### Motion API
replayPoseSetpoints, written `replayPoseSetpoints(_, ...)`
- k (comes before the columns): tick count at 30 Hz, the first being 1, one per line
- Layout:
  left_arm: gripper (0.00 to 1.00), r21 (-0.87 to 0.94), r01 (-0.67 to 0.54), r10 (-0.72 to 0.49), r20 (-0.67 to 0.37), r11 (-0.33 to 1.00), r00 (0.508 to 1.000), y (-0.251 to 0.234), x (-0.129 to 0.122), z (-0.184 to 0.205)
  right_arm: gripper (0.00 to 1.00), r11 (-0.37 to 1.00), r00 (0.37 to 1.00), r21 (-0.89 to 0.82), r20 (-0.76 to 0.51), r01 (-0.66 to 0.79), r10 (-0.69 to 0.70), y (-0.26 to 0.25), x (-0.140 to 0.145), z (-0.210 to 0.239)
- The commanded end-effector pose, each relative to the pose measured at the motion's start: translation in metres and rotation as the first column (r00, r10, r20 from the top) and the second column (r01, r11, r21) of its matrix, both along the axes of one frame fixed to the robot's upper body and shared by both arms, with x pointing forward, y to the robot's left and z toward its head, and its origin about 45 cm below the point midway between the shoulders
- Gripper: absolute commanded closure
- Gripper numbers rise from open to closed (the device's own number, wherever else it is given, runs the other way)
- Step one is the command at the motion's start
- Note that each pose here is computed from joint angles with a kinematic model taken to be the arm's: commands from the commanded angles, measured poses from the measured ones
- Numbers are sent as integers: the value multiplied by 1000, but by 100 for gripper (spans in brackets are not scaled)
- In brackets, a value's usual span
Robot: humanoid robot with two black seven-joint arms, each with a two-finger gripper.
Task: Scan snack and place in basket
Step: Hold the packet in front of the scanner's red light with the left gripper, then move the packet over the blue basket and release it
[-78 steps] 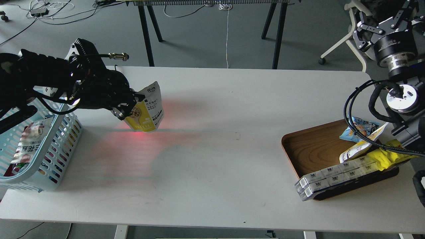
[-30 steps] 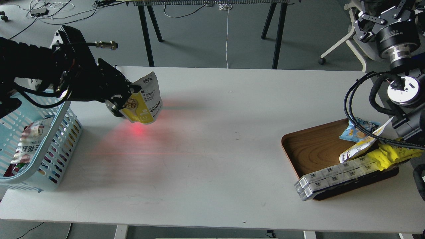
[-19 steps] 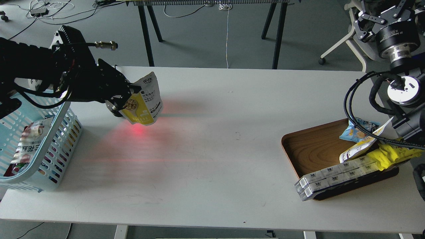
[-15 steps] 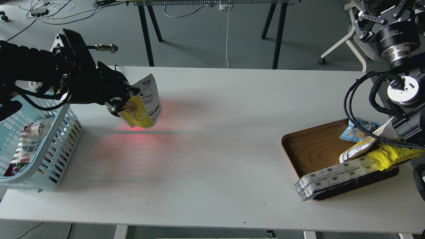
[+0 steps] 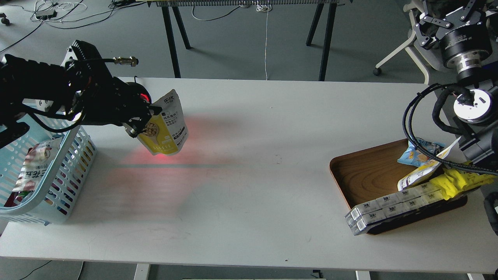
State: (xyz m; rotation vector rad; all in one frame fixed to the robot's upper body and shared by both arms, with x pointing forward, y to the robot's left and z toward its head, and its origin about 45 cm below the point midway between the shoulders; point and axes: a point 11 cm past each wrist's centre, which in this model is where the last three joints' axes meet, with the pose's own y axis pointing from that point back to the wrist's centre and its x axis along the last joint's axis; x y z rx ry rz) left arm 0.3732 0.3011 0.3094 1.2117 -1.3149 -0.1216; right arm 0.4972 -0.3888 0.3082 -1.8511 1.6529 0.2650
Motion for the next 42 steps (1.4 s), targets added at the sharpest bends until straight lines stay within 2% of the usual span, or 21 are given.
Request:
replayPoseSetpoints(1,100,0,-4,4,2,1000,1000,1,1,0,1,1000,1000,-1,0,1,-1,-1,0,0)
replayPoseSetpoints(10,100,-3,-33,33,68,999,997,8,19,29,1,1000,1000,-1,0,1,-1,-1,0,0)
replayPoseSetpoints(23,100,-18,-1,2,64,1000,998,-7,20,25,1,1000,1000,0,0,3,-3,-2,-1,0)
replayPoseSetpoints(31,100,28,39,-41,68,999,997,4,-13,37,1,1000,1000,-10,1,17,-17,-10,-3,2)
replayPoseSetpoints(37,100,91,-58,49,100,994,994,53,-27,58,1,1000,1000,-7,2,17,-17,-10,-3,2)
replayPoseSetpoints(42,100,132,-150,121,206,980,971,104,-42,89,1,1000,1000,-7,1,19,-19,-11,-3,2)
